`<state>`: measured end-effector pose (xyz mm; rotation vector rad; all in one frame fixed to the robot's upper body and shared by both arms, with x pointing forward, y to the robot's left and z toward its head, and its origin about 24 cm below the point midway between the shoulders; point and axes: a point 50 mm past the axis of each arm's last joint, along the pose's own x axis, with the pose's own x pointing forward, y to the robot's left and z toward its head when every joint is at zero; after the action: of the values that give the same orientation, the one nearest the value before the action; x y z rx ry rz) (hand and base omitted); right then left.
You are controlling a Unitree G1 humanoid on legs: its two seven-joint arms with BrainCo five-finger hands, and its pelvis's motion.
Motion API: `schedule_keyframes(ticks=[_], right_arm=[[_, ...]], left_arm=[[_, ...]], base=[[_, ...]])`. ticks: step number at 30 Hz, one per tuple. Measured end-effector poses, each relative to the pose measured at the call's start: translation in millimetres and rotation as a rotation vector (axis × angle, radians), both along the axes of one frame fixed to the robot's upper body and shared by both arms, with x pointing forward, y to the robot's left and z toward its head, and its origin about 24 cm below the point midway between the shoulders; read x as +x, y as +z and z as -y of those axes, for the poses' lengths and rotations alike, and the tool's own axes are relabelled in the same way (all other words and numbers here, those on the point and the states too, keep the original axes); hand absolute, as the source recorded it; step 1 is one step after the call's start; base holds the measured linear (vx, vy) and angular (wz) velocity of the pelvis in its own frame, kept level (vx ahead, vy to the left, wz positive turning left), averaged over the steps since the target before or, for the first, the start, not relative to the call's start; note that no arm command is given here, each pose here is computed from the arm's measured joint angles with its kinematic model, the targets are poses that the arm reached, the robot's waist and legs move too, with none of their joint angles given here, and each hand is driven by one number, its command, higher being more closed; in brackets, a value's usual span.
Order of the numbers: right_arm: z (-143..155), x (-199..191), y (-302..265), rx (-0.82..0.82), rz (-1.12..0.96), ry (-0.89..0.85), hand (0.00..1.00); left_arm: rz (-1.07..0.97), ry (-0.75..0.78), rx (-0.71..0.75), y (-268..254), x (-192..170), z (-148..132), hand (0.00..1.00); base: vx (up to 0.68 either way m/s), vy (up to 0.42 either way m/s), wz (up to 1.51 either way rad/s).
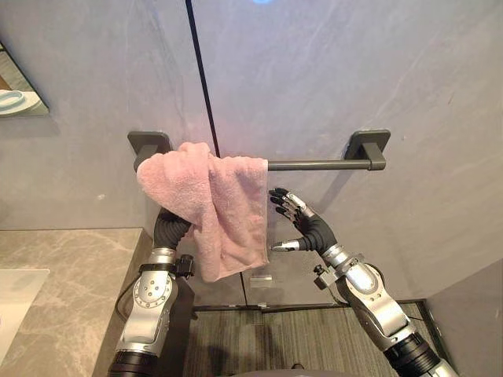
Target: Organize washtable
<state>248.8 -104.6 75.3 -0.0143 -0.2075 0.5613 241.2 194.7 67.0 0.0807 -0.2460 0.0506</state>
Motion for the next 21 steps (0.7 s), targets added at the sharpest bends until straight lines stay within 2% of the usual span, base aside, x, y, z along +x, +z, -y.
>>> schedule_keyframes(ticks=[18, 19, 21], right_arm=[[-28.8, 7.3, 9.3, 0.029, 0.039, 0.055, 0.0], [-30.9, 8.0, 11.0, 0.028, 0.046, 0.061, 1.0], [-33.6, 11.1, 16.8, 0.026, 0.07, 0.07, 1.0]], left_arm=[[0.018, -0.003, -0.033, 2.5, 0.9, 6.0, 1.0], [0.017, -0.003, -0.042, 2.5, 0.9, 6.0, 1.0], [0.021, -0.003, -0.058, 2.9, 1.6, 7.3, 1.0]], base=[[-0.02, -0.001, 0.02], [0.0, 0.0, 0.0], [0.0, 0.0, 0.0]])
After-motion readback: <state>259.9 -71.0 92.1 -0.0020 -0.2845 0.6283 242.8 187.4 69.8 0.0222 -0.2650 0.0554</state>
